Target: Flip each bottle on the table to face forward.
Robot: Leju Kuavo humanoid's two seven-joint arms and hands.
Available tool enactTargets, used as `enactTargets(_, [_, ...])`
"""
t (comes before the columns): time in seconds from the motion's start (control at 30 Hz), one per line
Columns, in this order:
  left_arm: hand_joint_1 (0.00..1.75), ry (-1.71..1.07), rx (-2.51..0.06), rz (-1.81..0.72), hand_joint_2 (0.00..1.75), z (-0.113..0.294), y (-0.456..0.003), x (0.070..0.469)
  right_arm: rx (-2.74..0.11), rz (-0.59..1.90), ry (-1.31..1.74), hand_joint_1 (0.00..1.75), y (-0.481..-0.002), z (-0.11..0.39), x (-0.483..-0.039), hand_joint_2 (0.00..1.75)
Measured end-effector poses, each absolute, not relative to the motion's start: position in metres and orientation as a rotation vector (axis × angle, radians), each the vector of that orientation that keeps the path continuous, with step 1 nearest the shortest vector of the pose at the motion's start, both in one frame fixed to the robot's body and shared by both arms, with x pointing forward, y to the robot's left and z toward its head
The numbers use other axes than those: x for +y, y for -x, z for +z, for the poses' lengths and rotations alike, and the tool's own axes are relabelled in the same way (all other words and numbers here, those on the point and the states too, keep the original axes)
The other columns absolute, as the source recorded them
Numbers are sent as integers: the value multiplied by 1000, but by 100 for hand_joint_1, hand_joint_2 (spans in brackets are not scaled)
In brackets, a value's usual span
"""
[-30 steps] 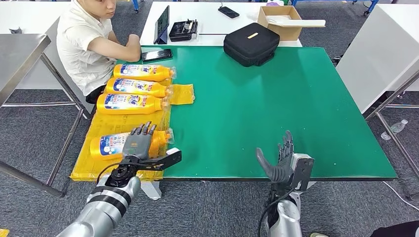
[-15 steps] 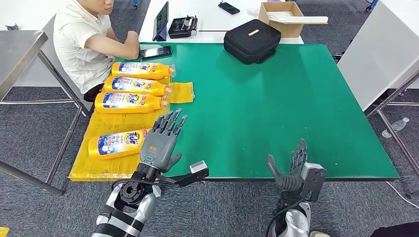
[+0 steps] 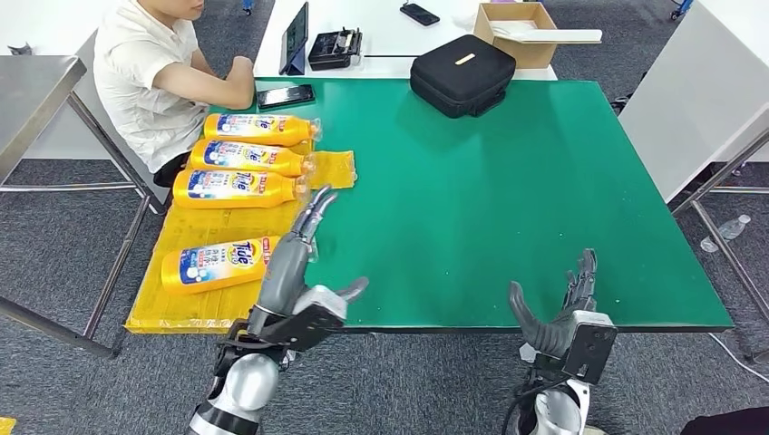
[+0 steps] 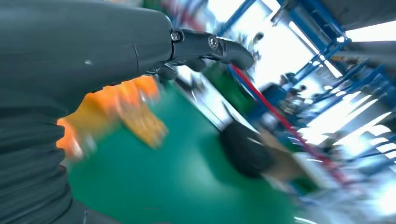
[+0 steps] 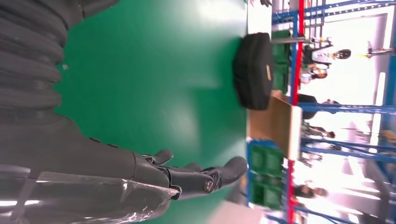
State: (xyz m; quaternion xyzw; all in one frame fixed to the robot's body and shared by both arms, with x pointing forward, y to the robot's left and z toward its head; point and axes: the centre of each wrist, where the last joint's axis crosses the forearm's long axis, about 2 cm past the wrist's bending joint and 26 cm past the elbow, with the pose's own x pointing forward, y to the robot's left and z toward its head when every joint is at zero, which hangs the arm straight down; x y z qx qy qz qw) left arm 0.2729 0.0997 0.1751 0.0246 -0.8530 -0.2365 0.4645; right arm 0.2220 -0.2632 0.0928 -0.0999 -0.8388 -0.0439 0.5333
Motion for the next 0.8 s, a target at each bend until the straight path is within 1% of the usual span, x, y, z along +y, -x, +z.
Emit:
enactTargets(0.03, [0, 15, -2087, -517, 175, 172, -271, 101, -2009, -91, 249, 0, -219, 96, -262, 0])
enactTargets(0.17, [0, 147, -2023, -398, 0, 159, -261, 105, -2038, -63, 262, 0, -214, 110, -253, 0])
enactTargets(0.4, [0, 206, -1958, -314, 0, 152, -251, 108, -2043, -90, 404, 0, -217, 135, -241, 0])
enactTargets(0.43, [0, 210, -1956, -307, 44, 152, -250, 108, -2046, -95, 413, 0, -217, 137, -240, 0])
enactTargets(0.53, [0, 224, -1950, -284, 44, 152, -248, 109, -2062, -99, 427, 0, -218, 144, -236, 0])
enactTargets(0.57, [0, 233, -1949, -268, 0, 152, -248, 109, -2071, -98, 435, 0, -218, 146, -236, 0])
enactTargets(0.63, [0, 253, -1948, -227, 0, 153, -247, 110, -2099, -89, 436, 0, -218, 150, -234, 0])
enactTargets(0.77, [0, 284, -1934, -149, 0, 153, -245, 111, -2179, -63, 497, 0, -217, 158, -235, 175])
enactTargets(0.8, [0, 287, -1931, -142, 0, 153, -245, 111, -2189, -61, 511, 0, -216, 159, -236, 175])
